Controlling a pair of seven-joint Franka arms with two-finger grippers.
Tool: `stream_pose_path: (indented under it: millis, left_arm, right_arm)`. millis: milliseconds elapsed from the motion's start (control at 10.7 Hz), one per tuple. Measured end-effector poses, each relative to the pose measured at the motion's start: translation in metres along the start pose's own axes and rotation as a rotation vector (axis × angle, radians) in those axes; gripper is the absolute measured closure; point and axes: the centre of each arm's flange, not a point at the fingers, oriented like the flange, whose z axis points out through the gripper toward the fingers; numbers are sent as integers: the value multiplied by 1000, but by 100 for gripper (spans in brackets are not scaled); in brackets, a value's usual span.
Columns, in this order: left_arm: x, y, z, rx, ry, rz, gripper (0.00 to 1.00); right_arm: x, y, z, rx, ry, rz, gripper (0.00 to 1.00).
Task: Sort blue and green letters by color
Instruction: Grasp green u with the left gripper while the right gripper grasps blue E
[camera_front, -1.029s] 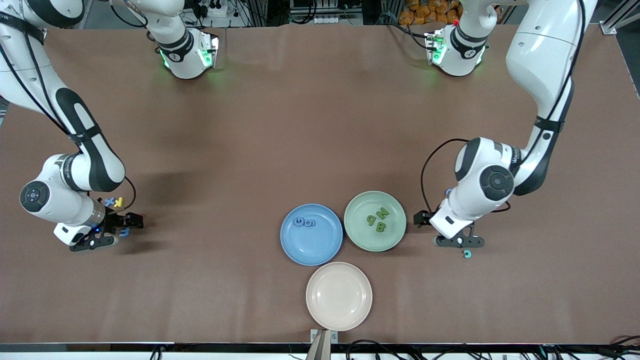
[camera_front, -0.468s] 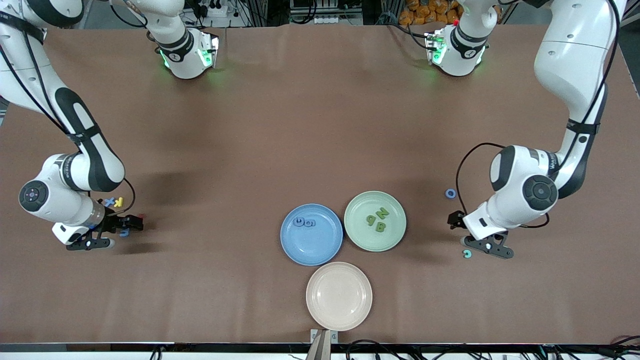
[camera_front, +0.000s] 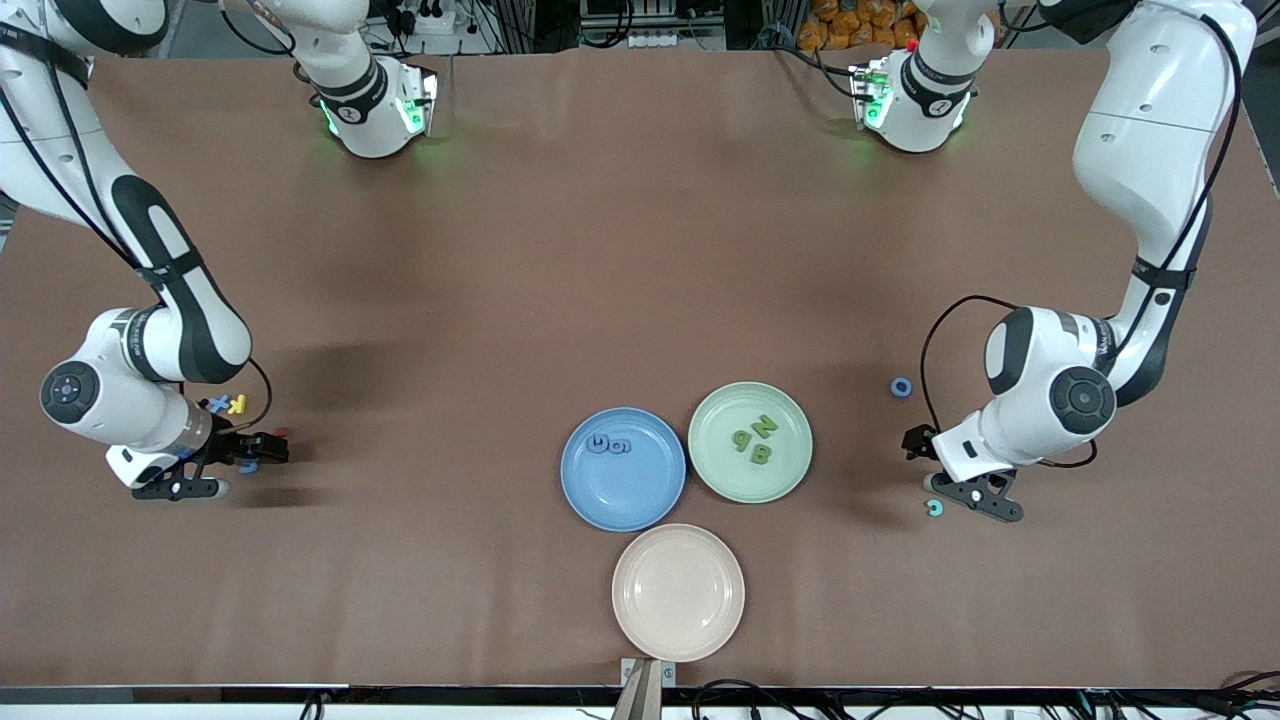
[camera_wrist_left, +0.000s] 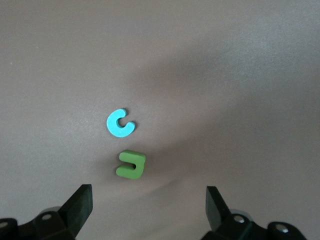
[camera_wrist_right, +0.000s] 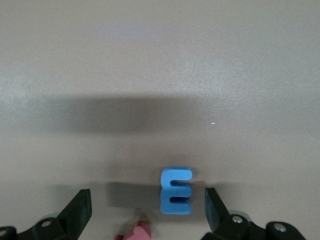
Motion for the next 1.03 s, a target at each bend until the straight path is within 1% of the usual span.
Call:
stream_pose_path:
  millis: [561,655,748,842,935,1029]
  left_arm:
    - [11,-15,23,2,6,46,0]
    - [12,-16,27,7,3,53,0]
    - [12,-17,29,12,2,59,0]
    - [13,-17,30,15,2,63,2]
    - [13,-17,30,16,2,63,5]
    - [13,-17,30,16,2,63,16]
  right_arm:
    - [-1,11,-1,-3,25,17,0]
    - [0,11,-1,-3,32,16,4]
    - [0,11,0,-3,35,11,6]
    - [-1,11,1,-3,35,1,15]
    - [0,11,2,-2,39,-6,27]
    - [0,11,3,-2,43,-15,43]
